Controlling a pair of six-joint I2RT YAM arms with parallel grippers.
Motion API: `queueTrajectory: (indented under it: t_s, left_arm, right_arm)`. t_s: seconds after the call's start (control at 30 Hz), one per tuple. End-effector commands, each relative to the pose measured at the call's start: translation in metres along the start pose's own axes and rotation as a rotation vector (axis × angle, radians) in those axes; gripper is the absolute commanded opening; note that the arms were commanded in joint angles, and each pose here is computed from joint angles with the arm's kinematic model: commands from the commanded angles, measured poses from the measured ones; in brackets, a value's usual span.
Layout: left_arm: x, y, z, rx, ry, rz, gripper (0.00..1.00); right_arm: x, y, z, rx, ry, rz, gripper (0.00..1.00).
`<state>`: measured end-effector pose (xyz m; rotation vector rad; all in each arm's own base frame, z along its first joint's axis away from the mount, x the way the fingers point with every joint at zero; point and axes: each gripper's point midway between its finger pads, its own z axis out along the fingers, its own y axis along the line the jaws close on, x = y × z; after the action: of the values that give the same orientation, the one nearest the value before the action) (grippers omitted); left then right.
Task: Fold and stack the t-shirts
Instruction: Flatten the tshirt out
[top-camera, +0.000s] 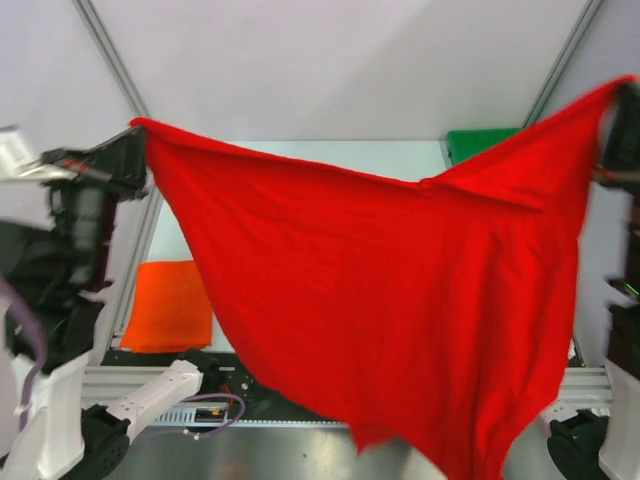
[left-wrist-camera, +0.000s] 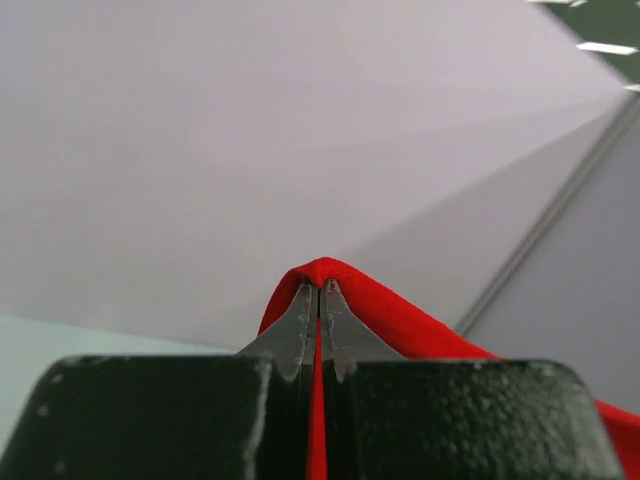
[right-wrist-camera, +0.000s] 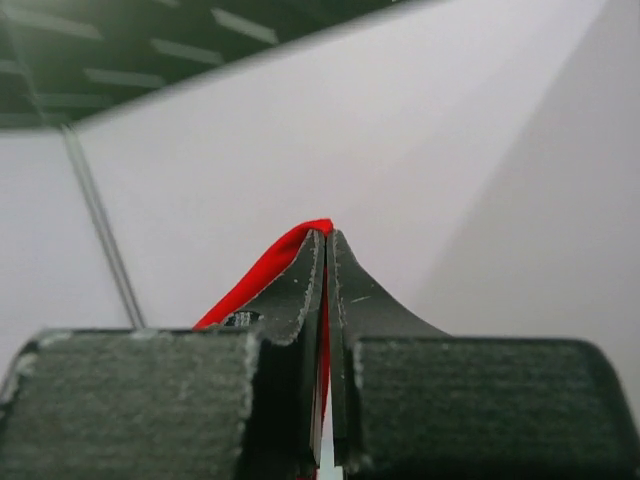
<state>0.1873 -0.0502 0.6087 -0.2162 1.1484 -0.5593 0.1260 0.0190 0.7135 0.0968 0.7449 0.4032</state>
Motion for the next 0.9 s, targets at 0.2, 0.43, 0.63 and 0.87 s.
queueTrajectory:
  t_s: [0.2,0.43,0.63,0.87]
  left_arm:
    - [0.178,0.097,0.083,-0.311,0.296,0.263,0.00]
    - [0.374,0.221,0.130,-0.461,0.661,0.366,0.00]
    - [0.455,0.287,0.183,-0.525,0.723,0.308,0.00]
    - [0.508,0.333,0.212,-0.527,0.786,0.258,0.00]
  right_arm:
    - [0.271,-0.078,0.030,0.185,0.466,-0.159,0.00]
    - [0.451,-0.156,0.006,0.275,0.768,-0.220,0.00]
    - [0.573,-0.200,0.002,0.304,0.934,-0.194,0.00]
    - [0.637,-0.208,-0.009,0.305,1.065,-0.148,0.00]
